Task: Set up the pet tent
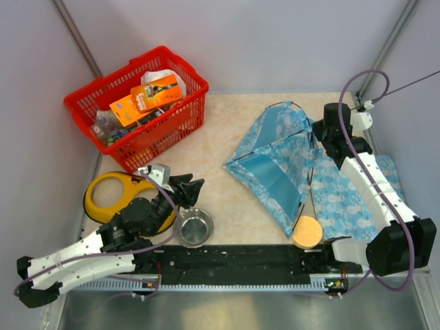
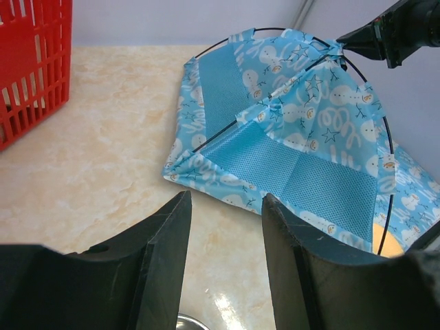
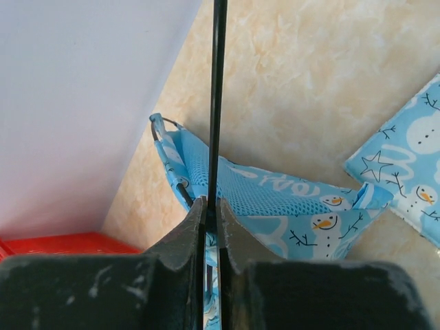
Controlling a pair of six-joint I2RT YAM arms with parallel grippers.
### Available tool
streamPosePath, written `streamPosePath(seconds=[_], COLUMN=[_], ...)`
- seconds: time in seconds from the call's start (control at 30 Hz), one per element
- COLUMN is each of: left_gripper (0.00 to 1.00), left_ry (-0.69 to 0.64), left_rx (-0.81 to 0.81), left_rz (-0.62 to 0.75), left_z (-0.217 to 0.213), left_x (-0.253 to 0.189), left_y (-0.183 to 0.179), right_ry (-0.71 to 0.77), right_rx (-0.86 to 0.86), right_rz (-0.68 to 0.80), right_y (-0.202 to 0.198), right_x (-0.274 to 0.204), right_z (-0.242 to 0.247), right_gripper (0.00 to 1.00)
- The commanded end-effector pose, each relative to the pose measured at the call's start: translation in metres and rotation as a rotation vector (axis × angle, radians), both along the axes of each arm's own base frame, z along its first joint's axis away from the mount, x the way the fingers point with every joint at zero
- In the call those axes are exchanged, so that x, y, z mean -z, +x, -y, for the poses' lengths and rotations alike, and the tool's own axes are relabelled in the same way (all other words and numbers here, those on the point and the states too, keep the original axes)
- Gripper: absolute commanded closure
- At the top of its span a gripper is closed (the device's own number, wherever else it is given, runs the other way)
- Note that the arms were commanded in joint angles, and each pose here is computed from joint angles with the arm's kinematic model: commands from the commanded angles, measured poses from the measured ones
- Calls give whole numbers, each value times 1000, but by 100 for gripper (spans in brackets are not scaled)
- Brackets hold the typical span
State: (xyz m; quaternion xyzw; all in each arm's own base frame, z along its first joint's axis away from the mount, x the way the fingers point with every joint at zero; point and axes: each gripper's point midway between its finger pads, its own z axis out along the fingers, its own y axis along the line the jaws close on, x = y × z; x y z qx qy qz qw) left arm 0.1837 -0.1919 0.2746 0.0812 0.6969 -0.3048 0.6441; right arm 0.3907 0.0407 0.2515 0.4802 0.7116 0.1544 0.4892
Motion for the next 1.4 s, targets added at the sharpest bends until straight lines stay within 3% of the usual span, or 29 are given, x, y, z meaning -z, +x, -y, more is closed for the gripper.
streamPosePath(seconds=[0.0, 0.1, 0.2, 0.33, 0.43, 0.63, 0.77, 0.9, 1.13, 1.37], left_gripper=[49, 49, 49, 48, 48, 48, 48, 48, 48, 48], left_ry=[-28, -23, -21, -14, -14, -8, -13, -13, -4, 0], left_rx=[-23, -24, -27, -30, -30, -27, -32, -35, -35, -30], left_rz=[5, 5, 2, -3, -3, -10, -11, -13, -3, -10], left_z=[-1, -1, -1, -1, -1, -1, -3, -4, -1, 0], left_x=[-3, -1, 1, 5, 7, 11, 11, 12, 8, 5], left_y=[3, 4, 4, 4, 4, 4, 4, 4, 5, 5], right_ry=[-30, -108, -177, -287, -339, -399, -389, -407, -423, -330], right_rx=[1, -119, -260, -414, -496, -608, -651, -638, -482, -158], right_rz=[82, 61, 46, -16, -61, -101, -134, -99, 52, 126], right_y=[11, 3, -9, -29, -41, -46, -41, -38, -41, -32], right_x=[-16, -11, -3, 15, 22, 27, 37, 21, -27, -49], right_z=[0, -9, -20, -26, -28, -35, -41, -43, -76, -52], right_gripper=[86, 52, 32, 18, 18, 38, 76, 97, 100, 100])
